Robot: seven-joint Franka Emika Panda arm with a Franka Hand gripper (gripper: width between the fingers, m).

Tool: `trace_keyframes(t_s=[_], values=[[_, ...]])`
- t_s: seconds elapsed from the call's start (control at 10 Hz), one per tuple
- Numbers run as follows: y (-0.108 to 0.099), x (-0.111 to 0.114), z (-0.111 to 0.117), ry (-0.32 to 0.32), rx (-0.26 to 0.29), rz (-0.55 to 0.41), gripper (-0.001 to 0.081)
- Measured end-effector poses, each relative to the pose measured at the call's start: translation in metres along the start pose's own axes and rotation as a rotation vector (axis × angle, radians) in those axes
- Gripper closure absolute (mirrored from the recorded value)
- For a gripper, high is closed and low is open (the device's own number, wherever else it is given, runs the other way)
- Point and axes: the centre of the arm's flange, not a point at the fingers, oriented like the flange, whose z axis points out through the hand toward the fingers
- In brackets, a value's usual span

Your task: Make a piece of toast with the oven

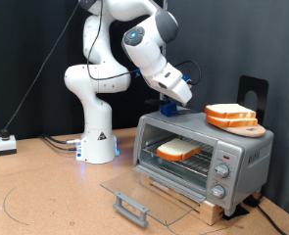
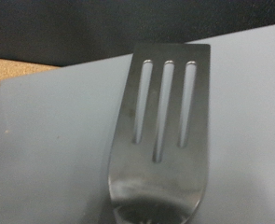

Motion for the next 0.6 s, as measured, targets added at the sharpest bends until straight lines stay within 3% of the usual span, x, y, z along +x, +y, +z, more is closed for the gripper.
trace_keyframes(t_s=[0.1,0.4,0.6], values=[[-0.002,0.003,-0.003,0.019,0.011,-0.007,0.0013],[-0.017,0.012,-0.037,0.099,0.081,-0.086,-0.0002],[-0.026,0.013,-0.059,0.11,0.104,-0.116,-0.0004]])
